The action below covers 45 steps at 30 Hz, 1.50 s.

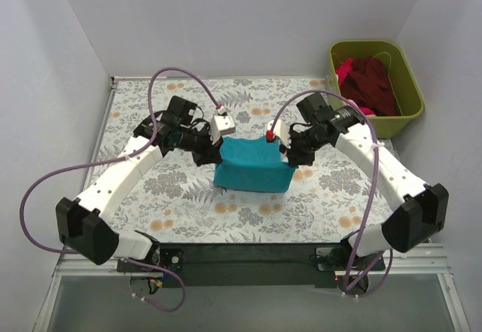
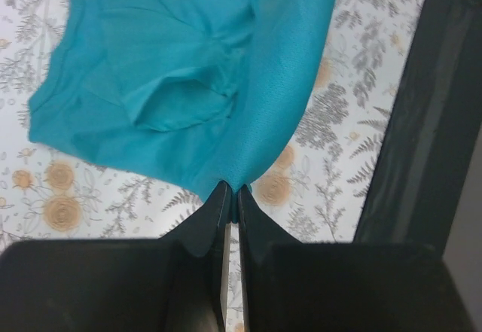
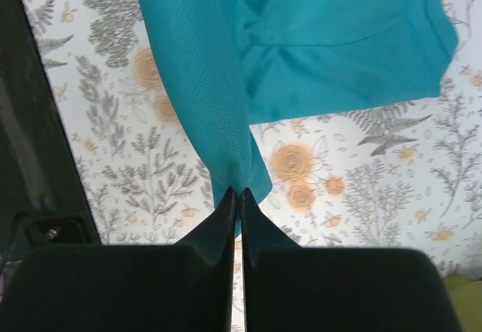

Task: Fold and stack the t-shirts
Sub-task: Fold the tshirt

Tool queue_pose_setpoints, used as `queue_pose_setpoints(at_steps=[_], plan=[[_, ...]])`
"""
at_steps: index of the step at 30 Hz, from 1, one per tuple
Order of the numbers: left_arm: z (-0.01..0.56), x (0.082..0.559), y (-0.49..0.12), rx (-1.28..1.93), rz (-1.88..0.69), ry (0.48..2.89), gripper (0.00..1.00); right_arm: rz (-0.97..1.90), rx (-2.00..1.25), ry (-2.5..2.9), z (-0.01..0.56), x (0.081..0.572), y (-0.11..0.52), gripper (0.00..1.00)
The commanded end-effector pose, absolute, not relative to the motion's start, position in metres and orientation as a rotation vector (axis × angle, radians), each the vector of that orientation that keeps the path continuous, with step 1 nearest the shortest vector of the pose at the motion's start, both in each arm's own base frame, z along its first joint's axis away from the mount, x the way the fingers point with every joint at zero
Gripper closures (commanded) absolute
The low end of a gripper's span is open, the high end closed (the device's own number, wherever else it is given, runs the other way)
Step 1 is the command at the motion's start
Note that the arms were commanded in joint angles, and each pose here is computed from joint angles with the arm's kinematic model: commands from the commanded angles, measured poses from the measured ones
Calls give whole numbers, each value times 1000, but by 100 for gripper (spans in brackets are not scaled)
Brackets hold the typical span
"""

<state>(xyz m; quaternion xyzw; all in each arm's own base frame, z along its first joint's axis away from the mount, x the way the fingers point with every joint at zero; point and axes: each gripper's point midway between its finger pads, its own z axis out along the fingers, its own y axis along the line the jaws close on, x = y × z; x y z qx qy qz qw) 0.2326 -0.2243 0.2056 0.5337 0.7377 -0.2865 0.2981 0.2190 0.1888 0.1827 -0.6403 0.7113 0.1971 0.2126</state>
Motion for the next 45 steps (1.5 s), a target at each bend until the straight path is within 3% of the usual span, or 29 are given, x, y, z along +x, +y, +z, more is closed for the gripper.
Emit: queue_pose_setpoints(at_steps=[1, 10, 16, 23, 31, 32, 34, 35, 37, 38, 41, 45], plan=[[202, 263, -222, 1359, -765, 2005, 100, 525, -1814, 1968, 182, 250, 192, 99], [131, 354, -216, 1284, -699, 2086, 100, 601, -1763, 2076, 131, 337, 206, 99], [69, 379, -208, 1265, -665, 2184, 100, 610, -1738, 2143, 79, 362, 211, 99], [42, 348, -204, 1249, -753, 2280, 100, 683, -1709, 2228, 48, 341, 208, 99], [66, 271, -200, 1263, -904, 2291, 100, 875, -1691, 2254, 70, 240, 207, 99], [72, 264, -202, 1256, -939, 2285, 99, 903, -1654, 2268, 78, 233, 209, 95], [89, 256, -202, 1249, -952, 2261, 88, 926, -1596, 2238, 102, 233, 215, 77], [97, 255, -202, 1247, -948, 2246, 72, 942, -1567, 2271, 110, 230, 214, 60], [120, 260, -205, 1241, -927, 2183, 59, 943, -1485, 2237, 135, 247, 218, 51], [128, 264, -206, 1233, -918, 2162, 48, 957, -1441, 2231, 144, 255, 219, 46], [151, 276, -219, 1223, -934, 2092, 41, 1045, -1293, 2239, 163, 283, 224, 47], [148, 279, -242, 1281, -988, 2060, 40, 1220, -1202, 2297, 149, 297, 242, 71]])
